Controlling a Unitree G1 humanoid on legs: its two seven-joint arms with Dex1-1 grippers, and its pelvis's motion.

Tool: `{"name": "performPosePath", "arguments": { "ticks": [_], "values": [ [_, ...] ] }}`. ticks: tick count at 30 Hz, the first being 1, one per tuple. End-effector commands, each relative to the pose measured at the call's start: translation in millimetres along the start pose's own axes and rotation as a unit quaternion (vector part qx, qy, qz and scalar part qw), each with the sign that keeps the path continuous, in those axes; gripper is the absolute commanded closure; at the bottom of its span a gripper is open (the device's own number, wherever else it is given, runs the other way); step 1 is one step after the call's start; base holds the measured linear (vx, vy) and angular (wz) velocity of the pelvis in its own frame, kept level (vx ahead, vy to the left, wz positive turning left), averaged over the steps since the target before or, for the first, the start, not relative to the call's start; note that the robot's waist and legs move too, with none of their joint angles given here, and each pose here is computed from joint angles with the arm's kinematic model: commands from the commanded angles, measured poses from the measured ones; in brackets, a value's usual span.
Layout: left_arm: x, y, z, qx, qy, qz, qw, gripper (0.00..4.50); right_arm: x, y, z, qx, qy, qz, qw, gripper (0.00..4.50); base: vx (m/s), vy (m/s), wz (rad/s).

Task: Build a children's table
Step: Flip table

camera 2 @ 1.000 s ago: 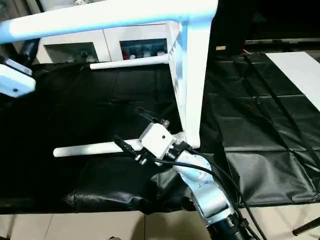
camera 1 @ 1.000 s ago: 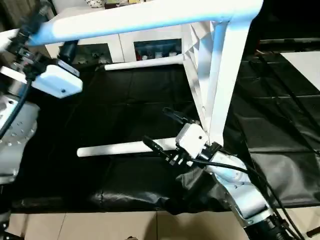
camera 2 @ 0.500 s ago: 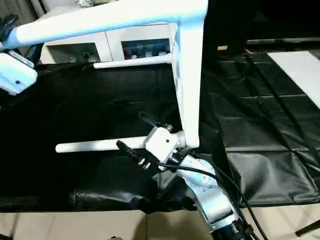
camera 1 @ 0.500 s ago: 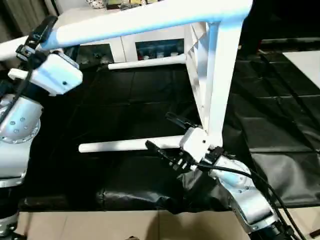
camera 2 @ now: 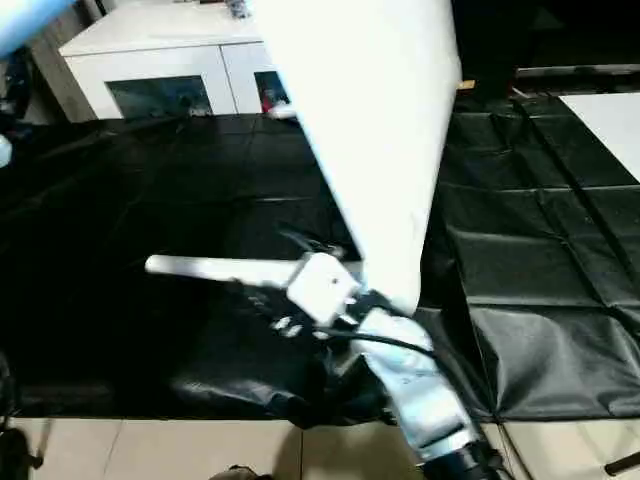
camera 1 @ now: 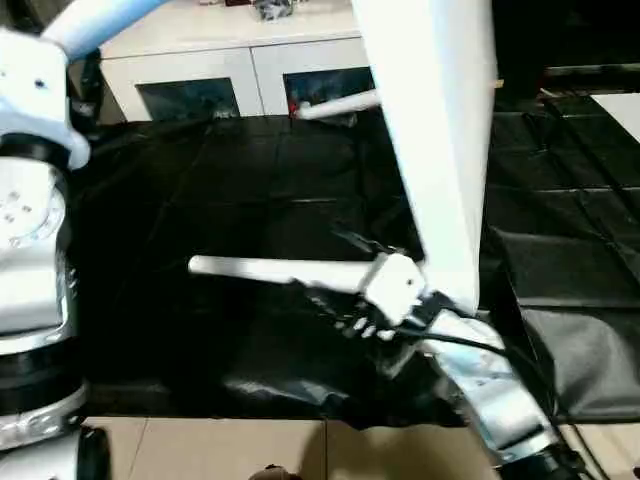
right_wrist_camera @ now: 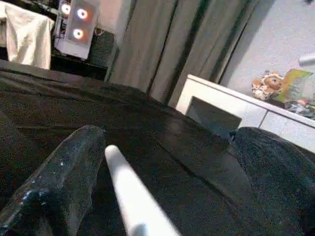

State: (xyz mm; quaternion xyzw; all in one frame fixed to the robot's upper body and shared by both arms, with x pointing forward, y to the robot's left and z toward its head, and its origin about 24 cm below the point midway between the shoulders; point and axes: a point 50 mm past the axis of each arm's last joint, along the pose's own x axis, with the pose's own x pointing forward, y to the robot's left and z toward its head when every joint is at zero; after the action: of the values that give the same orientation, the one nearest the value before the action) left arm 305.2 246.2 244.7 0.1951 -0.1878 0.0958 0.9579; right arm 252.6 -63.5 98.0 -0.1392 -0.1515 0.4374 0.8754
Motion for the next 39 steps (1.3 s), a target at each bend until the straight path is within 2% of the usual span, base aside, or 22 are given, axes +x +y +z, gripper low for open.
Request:
{"name": "performPosePath", "arguments": {
  "ticks": [1, 8, 11, 12, 17, 18, 21, 24, 26, 29, 34, 36, 39],
  "values": [
    [1, 13.0, 0.9, -0.097, 0.009, 0.042, 0.994, 2.39, -3.3, -5.6, -2.5, 0.008, 0.01, -0.013, 1.0, 0.0, 0.0, 0.0, 0.0],
    [-1, 10.1, -1.0, -0.111, 0.024, 0.045, 0.992, 2.39, -9.4, -7.6, -4.0, 0.009, 0.015, -0.004, 1.0, 0.0, 0.0, 0.0, 0.0],
    [1, 9.5, 2.3, -0.07, 0.017, 0.011, 0.997, 2.39, -10.9, -11.5, 0.1, 0.008, 0.011, 0.007, 1.0, 0.0, 0.0, 0.0, 0.0],
    [2, 4.4, 6.0, -0.042, 0.004, -0.031, 0.999, 2.39, -12.7, -13.1, 0.5, 0.019, 0.011, 0.015, 1.0, 0.0, 0.0, 0.0, 0.0],
    [4, -6.1, 9.8, 0.041, -0.01, -0.106, 0.993, 2.39, -16.7, -18.9, -4.5, 0.026, 0.02, 0.02, 0.999, 0.0, 0.0, 0.0, 0.0],
    [4, -13.2, 10.7, 0.084, -0.016, -0.142, 0.986, 2.39, -17.2, -22.7, -7.9, 0.029, 0.025, 0.012, 0.999, 0.0, 0.0, 0.0, 0.0],
    [3, -25.2, 10.8, 0.132, -0.021, -0.179, 0.975, 2.4, -18.1, -26.3, -12.7, 0.04, 0.031, -0.001, 0.999, 0.0, 0.0, 0.0, 0.0],
    [3, -30.6, 10.3, 0.148, -0.02, -0.193, 0.97, 2.43, -17.8, -27.2, -15.1, 0.04, 0.036, -0.004, 0.999, 0.0, 0.0, 0.0, 0.0],
    [1, -39.5, 10.6, 0.165, -0.023, -0.221, 0.961, 2.48, -16.3, -27.0, -15.4, 0.04, 0.038, -0.002, 0.998, 0.0, 0.0, 0.0, 0.0],
    [1, -41.0, 10.7, 0.173, -0.025, -0.232, 0.957, 2.54, -15.9, -26.0, -14.0, 0.042, 0.035, -0.001, 0.999, 0.0, 0.0, 0.0, 0.0],
    [5, -39.0, 13.3, 0.203, -0.062, -0.256, 0.943, 2.58, -17.4, -22.8, -13.8, 0.045, 0.033, 0.001, 0.998, 0.0, 0.0, 0.0, 0.0],
    [4, -38.9, 12.2, 0.203, -0.071, -0.275, 0.937, 2.08, -17.4, -21.7, -14.0, 0.044, 0.033, 0.001, 0.998, 0.0, 0.0, 0.0, 0.0],
    [4, -38.8, 12.0, 0.209, -0.082, -0.287, 0.931, 1.87, -16.9, -20.7, -13.9, 0.044, 0.032, 0.002, 0.999, 0.0, 0.0, 0.0, 0.0]
  ]
}}
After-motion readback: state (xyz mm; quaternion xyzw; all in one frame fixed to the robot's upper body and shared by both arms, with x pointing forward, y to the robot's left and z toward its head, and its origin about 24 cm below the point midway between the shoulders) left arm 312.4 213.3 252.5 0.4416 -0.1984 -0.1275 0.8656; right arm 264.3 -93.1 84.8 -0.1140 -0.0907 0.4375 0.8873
